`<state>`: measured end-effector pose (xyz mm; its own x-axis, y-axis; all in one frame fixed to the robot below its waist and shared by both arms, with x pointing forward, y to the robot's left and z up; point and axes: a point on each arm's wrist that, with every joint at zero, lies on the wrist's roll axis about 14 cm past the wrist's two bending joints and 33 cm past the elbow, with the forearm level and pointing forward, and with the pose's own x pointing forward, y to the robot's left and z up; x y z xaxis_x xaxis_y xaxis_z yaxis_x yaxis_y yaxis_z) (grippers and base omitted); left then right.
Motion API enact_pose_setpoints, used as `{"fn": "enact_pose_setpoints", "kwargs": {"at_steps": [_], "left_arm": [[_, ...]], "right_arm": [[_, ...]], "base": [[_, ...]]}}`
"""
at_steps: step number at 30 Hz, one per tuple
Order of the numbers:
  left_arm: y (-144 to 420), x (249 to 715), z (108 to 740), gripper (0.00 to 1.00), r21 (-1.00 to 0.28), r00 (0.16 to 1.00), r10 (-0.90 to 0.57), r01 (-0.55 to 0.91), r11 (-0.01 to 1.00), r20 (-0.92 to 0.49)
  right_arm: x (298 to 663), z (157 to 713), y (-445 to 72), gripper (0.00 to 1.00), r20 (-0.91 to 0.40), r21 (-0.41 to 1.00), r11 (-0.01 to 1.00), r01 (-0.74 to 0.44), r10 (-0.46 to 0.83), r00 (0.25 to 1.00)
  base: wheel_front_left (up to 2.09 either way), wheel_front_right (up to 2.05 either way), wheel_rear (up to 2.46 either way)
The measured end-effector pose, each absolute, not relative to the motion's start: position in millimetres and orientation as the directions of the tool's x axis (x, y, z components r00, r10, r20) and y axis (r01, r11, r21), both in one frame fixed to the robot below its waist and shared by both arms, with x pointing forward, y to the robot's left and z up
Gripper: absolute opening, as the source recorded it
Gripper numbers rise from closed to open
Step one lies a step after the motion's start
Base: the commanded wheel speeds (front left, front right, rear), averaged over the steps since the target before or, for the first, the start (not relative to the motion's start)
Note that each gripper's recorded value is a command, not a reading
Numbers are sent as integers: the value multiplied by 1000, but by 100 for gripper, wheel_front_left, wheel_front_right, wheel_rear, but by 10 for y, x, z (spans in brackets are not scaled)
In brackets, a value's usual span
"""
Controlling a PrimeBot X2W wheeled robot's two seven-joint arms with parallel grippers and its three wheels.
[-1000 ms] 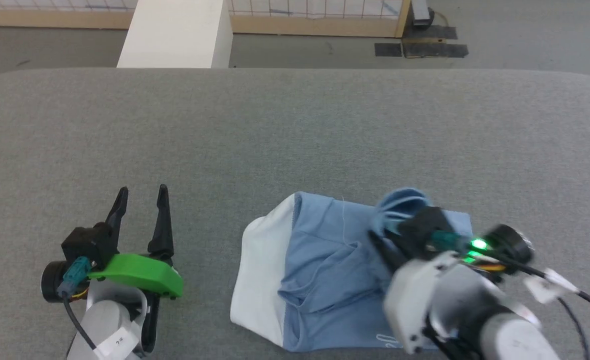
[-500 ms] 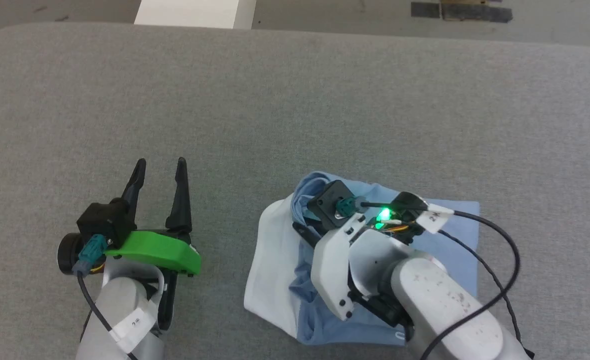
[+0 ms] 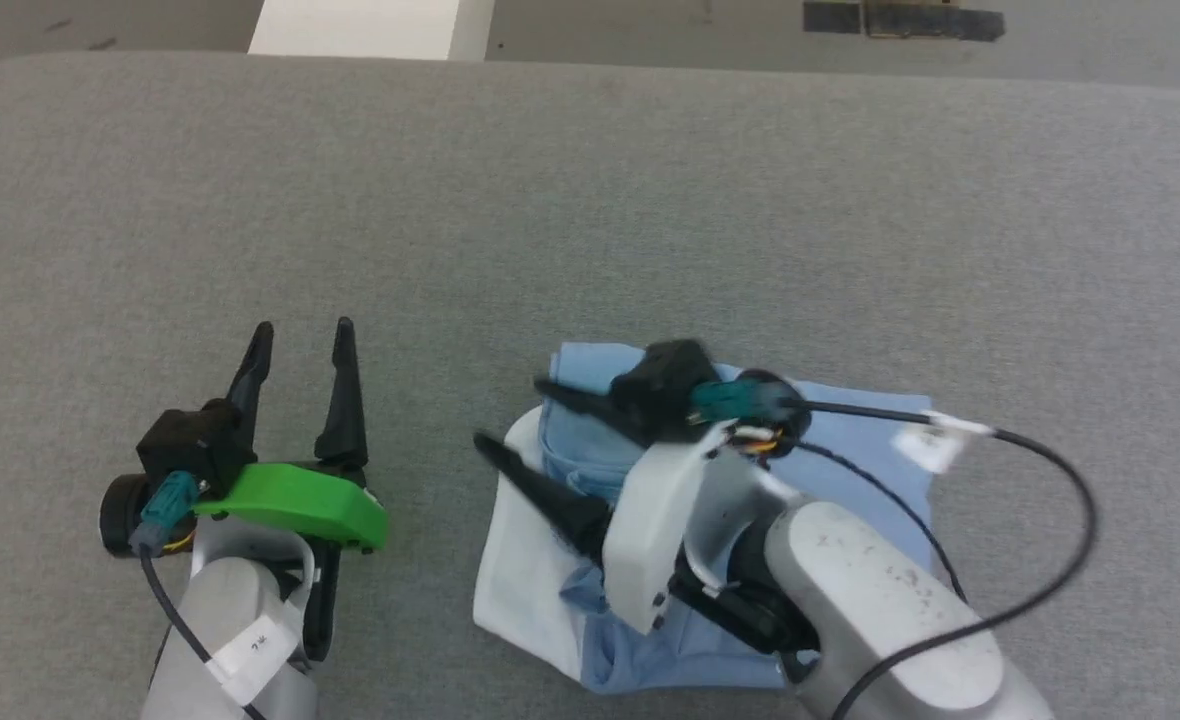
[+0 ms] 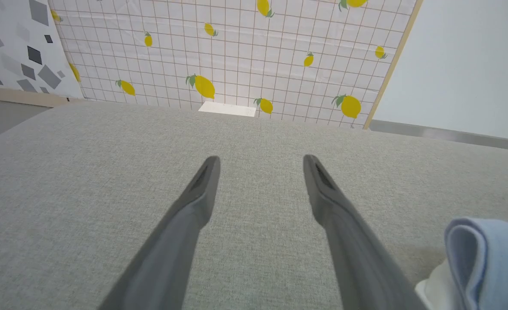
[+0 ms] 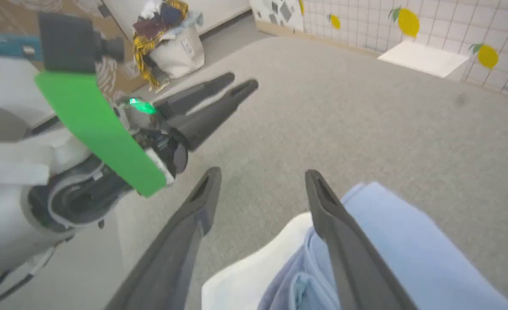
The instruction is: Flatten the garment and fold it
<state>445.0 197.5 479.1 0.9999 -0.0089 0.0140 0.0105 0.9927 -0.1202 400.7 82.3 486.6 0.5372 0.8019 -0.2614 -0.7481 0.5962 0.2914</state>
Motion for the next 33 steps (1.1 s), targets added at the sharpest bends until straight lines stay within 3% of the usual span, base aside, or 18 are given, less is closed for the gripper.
{"fn": "enact_pose_setpoints", "kwargs": {"at_steps": [3,6,11,15,21,26,33], "left_arm": [[1966,4452,4836,100,-122,1000,-13,17,992,27],[1945,4435,4883,100,-121,999,-23,28,992,39],[1869,4418,4958,100,-125,997,-43,50,991,59],[1790,4428,5036,100,-126,995,-64,74,989,81],[1736,4433,5053,100,-122,993,-81,91,988,86],[1749,4421,5021,100,-123,994,-80,89,988,77],[1802,4386,5001,100,-123,995,-66,74,990,70]], "right_arm": [[4159,5332,604,100,-52,320,632,-705,755,654],[4279,5640,90,100,116,373,709,-599,605,788],[4233,5592,-846,100,166,446,818,-363,323,932],[4077,5342,-1366,100,91,473,859,-196,174,981],[3885,4806,-1696,100,-95,543,840,-22,88,992],[3730,4283,-1538,100,-312,564,825,36,173,934],[3530,3872,-1224,100,-470,650,755,87,310,826]], "base": [[0,0,0],[0,0,0],[0,0,0],[0,0,0],[0,0,0],[0,0,0],[0,0,0]]}}
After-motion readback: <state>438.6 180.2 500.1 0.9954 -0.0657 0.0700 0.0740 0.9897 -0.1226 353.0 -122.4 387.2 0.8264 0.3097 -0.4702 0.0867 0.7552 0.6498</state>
